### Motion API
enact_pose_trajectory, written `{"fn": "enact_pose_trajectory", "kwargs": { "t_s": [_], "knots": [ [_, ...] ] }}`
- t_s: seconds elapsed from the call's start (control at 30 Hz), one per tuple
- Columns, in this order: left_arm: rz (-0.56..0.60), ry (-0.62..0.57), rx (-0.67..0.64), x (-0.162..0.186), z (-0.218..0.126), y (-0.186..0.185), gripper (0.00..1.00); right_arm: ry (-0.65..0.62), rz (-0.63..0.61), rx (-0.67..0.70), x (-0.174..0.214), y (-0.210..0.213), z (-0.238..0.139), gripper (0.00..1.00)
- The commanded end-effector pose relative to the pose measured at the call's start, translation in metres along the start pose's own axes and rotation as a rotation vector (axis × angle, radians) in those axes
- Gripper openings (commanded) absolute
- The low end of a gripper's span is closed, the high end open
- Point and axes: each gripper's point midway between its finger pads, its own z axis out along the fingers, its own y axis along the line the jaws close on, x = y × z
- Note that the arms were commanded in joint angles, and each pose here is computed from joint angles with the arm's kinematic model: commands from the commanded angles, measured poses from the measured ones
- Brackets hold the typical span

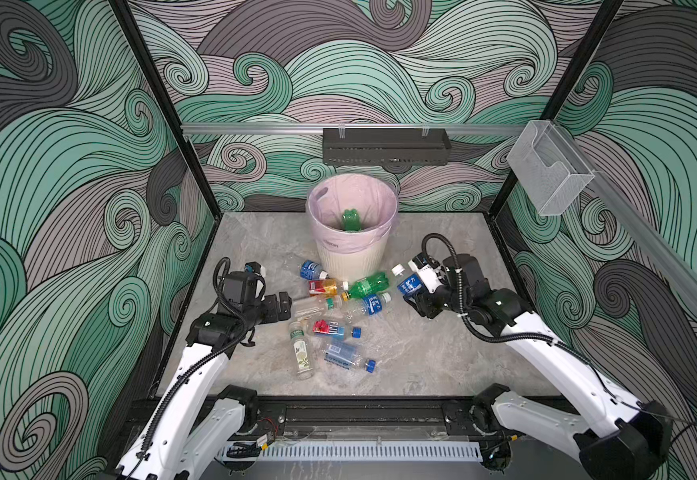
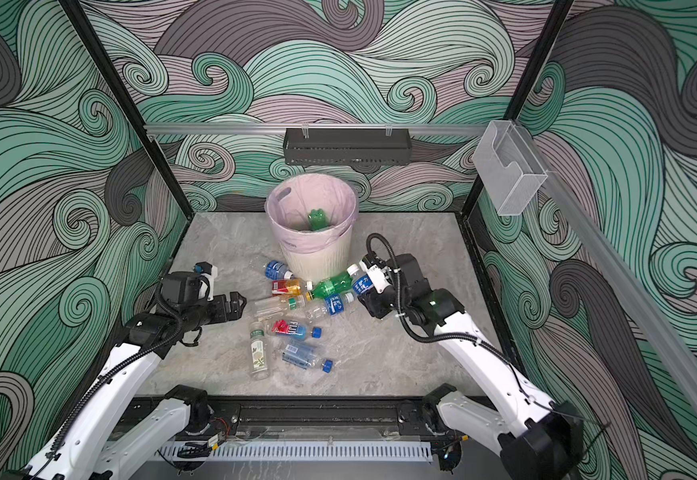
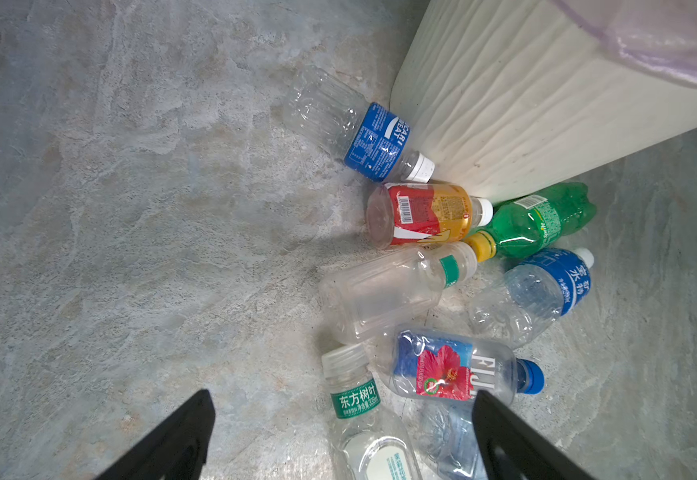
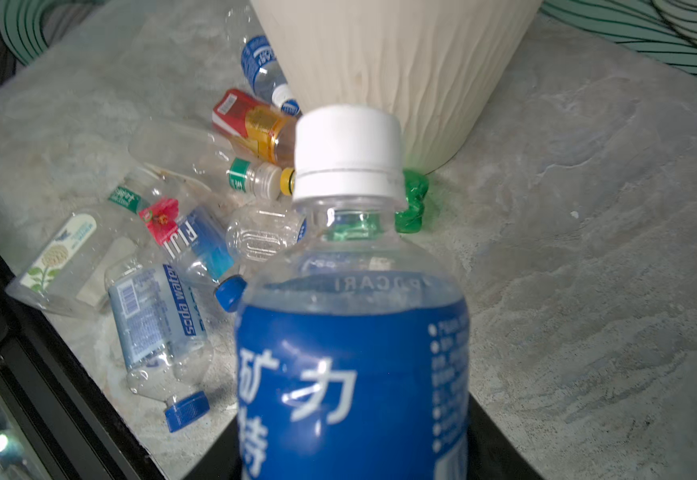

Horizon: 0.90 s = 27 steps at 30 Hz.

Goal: Throw the plastic bottles in the bin
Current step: 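Lift the water bottle with the right gripper and release it over the bin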

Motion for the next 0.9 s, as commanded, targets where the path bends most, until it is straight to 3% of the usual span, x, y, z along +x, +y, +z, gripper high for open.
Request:
{"fn": "enact_pose_trajectory", "kwargs": {
  "t_s": [0.0, 0.1, 0.27, 0.4, 0.47, 0.5, 0.6, 0.87],
  "knots": [
    [0.002, -0.016, 0.007, -0.009, 0.002, -0.002, 0.98, -0.074, 0.074, -0.014, -0.016, 0.001, -0.013, 0.53],
    [-0.001, -0.020, 0.021, -0.012, 0.004, -0.005, 0.98, -0.149, 0.069, -0.039, -0.041, 0.006, -0.027, 0.53],
    [0.013, -0.026, 0.024, -0.018, 0.002, -0.008, 0.98, -0.248, 0.027, -0.079, -0.118, 0.011, -0.047, 0.50],
    [0.024, -0.038, 0.024, -0.024, -0.001, -0.009, 0.98, -0.390, 0.034, -0.108, -0.221, 0.010, -0.056, 0.47],
    [0.022, -0.045, 0.030, -0.027, -0.003, -0.011, 0.98, -0.406, 0.065, -0.053, -0.267, 0.000, -0.039, 0.52],
    [0.021, -0.047, 0.037, -0.028, -0.005, -0.012, 0.98, -0.382, 0.059, 0.013, -0.282, -0.007, -0.025, 0.61],
    [0.031, -0.039, 0.063, -0.030, -0.010, -0.018, 0.98, -0.304, 0.015, 0.033, -0.299, -0.003, 0.004, 0.77],
    [0.092, 0.007, 0.050, -0.012, -0.015, -0.013, 0.98, -0.332, -0.032, -0.012, -0.280, 0.012, -0.001, 0.86]
  ]
}}
